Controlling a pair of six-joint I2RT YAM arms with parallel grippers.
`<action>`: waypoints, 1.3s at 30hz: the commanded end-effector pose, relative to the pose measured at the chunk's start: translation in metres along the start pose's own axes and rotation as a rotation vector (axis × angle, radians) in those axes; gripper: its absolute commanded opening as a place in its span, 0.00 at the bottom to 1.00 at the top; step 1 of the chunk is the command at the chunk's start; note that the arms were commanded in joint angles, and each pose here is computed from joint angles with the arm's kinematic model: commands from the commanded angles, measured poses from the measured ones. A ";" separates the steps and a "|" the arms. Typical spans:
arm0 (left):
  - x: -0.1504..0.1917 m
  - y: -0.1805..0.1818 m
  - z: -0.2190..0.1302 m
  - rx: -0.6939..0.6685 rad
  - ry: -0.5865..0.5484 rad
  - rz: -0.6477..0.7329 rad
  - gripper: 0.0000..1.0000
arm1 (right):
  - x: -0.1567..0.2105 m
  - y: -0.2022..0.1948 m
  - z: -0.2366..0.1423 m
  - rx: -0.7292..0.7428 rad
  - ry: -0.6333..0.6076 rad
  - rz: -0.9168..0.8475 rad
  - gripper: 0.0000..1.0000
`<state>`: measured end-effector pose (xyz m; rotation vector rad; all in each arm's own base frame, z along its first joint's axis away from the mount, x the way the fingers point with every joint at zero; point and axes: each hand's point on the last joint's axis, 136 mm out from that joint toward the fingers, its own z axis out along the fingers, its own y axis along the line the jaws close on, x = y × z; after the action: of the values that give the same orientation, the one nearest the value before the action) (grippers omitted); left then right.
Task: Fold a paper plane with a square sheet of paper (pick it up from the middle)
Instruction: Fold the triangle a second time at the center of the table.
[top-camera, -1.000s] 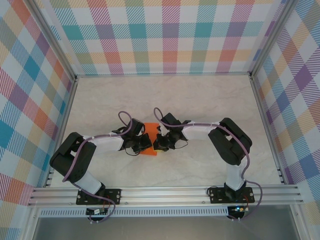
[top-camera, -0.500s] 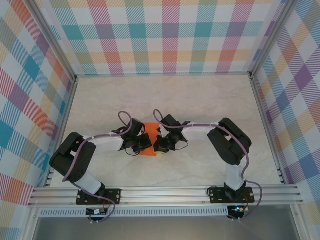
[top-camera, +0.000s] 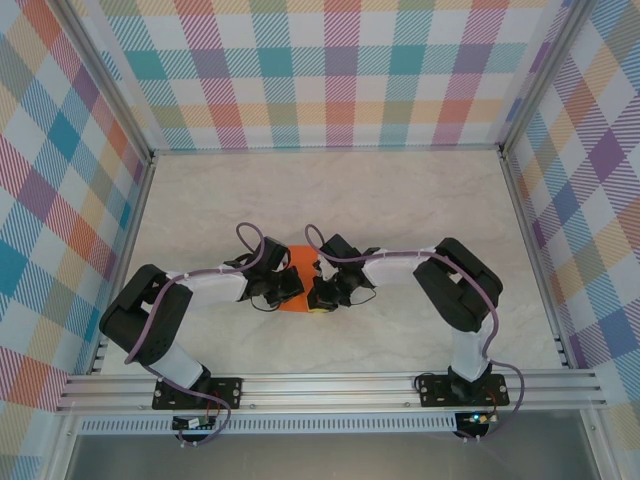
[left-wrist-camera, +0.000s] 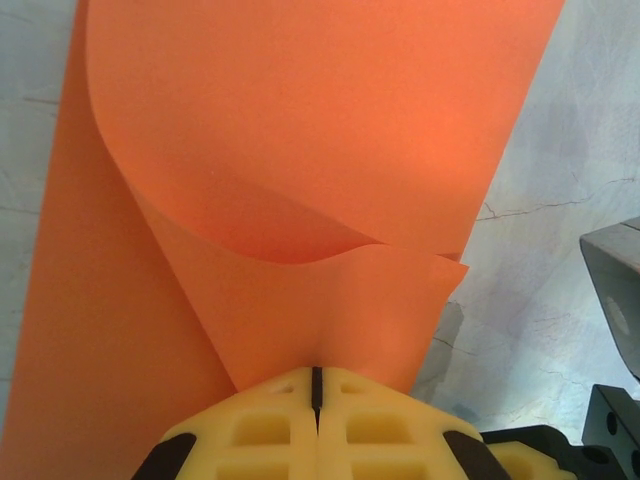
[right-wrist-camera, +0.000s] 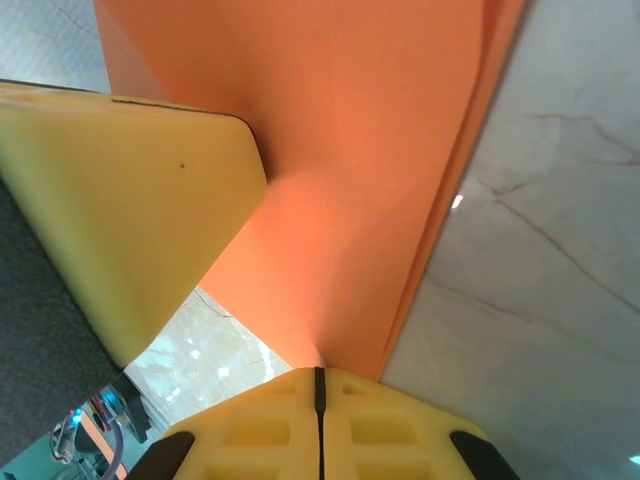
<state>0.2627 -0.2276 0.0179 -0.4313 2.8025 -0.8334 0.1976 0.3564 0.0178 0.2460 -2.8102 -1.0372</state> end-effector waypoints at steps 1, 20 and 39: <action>0.007 0.030 0.004 -0.112 0.007 -0.036 0.04 | 0.007 0.004 -0.017 0.026 -0.020 -0.017 0.07; 0.005 0.024 0.002 -0.089 0.002 -0.040 0.04 | -0.007 0.003 0.000 0.025 -0.011 -0.005 0.08; 0.001 0.017 -0.001 -0.055 -0.023 -0.035 0.05 | -0.002 -0.035 0.011 0.176 0.011 0.063 0.08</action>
<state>0.2637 -0.2277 0.0184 -0.4520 2.7971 -0.8365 0.2092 0.3582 0.0156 0.2280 -2.8579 -0.9812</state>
